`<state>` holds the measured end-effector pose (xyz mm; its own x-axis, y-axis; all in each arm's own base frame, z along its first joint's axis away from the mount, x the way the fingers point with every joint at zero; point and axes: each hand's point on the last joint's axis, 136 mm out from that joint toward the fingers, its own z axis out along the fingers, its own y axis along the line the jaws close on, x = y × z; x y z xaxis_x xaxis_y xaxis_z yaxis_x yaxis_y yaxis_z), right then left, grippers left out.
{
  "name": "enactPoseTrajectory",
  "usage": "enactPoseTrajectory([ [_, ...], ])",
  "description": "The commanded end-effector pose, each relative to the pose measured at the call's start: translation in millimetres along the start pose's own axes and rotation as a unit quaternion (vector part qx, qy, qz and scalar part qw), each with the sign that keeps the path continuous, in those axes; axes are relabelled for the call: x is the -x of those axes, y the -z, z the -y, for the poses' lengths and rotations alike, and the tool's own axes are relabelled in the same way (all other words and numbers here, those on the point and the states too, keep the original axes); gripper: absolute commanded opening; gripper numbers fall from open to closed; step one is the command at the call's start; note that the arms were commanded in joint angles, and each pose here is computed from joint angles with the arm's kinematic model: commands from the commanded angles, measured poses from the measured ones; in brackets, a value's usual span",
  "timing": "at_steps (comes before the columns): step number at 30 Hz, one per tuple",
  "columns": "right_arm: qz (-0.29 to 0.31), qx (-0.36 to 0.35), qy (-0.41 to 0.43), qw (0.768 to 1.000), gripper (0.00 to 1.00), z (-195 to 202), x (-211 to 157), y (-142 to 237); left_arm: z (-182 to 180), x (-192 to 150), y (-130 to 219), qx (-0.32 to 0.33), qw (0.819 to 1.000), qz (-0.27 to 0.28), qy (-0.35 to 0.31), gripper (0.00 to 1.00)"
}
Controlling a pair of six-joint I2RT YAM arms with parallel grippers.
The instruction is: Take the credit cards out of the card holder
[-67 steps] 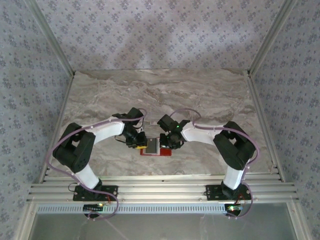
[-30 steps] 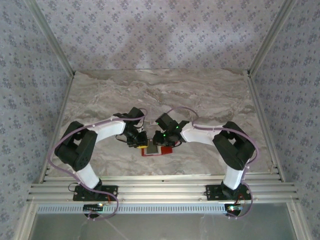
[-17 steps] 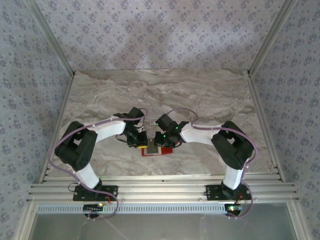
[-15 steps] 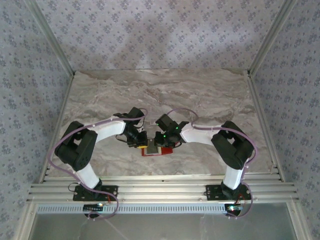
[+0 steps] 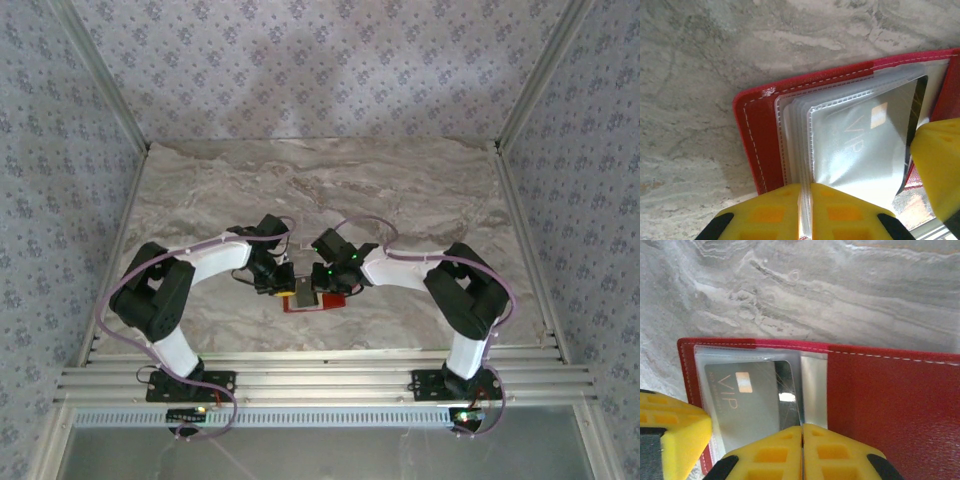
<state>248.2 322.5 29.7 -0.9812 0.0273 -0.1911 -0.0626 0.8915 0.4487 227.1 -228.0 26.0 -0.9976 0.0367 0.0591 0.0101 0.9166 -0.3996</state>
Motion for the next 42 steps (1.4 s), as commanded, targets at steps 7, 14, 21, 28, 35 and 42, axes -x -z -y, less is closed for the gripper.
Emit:
enactPoseTrajectory([
  [7,0.014,-0.037,-0.009,0.999,0.07,17,-1,15,-14,-6,-3,0.033,0.999,-0.020,0.007,0.15],
  [14,0.021,0.015,-0.006,1.000,0.21,-3,4,25,8,2,22,0.007,1.000,0.009,-0.001,0.18],
  [21,0.011,0.044,-0.013,0.999,0.26,-4,5,20,35,1,23,-0.026,1.000,0.004,-0.013,0.17],
  [28,0.001,0.064,0.003,0.998,0.34,-2,2,17,26,-5,1,-0.003,1.000,-0.019,-0.009,0.11],
  [35,-0.023,0.085,0.012,0.996,0.33,-1,-6,8,0,-13,-19,0.041,0.998,-0.037,-0.002,0.09],
  [42,-0.041,0.096,0.006,0.995,0.31,-1,-10,-3,-16,-17,-23,0.077,0.996,-0.046,-0.004,0.07],
])
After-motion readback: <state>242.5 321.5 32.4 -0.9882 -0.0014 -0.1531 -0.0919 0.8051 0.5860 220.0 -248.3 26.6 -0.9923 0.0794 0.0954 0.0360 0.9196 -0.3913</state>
